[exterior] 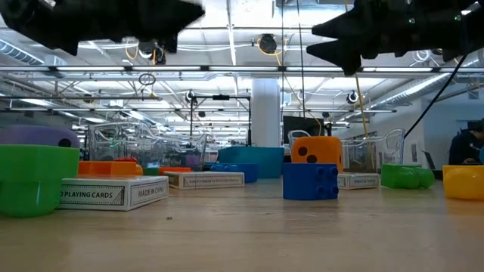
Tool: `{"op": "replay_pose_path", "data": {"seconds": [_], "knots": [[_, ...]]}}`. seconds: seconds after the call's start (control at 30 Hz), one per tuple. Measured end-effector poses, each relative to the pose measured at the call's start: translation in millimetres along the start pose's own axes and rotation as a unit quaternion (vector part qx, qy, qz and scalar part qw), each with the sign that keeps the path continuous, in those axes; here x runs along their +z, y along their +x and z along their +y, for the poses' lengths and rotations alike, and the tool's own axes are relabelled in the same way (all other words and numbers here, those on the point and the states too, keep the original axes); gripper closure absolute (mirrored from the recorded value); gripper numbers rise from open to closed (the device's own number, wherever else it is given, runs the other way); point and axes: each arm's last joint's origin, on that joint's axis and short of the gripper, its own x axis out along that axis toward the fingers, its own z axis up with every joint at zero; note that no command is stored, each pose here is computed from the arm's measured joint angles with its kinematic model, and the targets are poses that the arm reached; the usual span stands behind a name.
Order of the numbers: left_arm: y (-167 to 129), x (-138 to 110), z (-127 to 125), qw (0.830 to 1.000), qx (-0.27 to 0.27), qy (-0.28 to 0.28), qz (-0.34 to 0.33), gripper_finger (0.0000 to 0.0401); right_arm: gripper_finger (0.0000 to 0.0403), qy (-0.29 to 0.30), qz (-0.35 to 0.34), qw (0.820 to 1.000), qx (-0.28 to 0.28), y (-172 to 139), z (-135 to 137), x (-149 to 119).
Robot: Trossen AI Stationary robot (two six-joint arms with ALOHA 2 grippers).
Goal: Pick & Place Toys
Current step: Put the green game piece into the left transparent bin
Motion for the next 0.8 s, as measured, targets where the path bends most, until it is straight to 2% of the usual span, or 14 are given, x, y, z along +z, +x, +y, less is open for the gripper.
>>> {"op": "replay_pose_path", "data": {"seconds": [0.2,0.37,0.5,0.73,0.8], "knots": [[-20,21,15,0.999,0.043,0.005,-0.018,0.034,0.0154,-0.007,-0.004,1.0,-0.003,0,0,1],[-32,29,25,0.998,0.068,0.011,-0.013,0.0328,0.0151,-0.01,-0.026,0.999,-0.045,0,-5,5],[-37,28,31,0.997,0.082,0.008,-0.001,0.0298,0.0153,-0.021,-0.027,0.998,-0.054,0,-8,5],[-30,13,36,0.995,0.09,-0.028,0.041,0.0219,0.0154,-0.034,-0.017,0.998,-0.056,1,-9,4],[-29,10,37,0.995,0.091,-0.018,0.048,0.02,0.0154,-0.034,-0.017,0.998,-0.055,1,-9,4]]}}
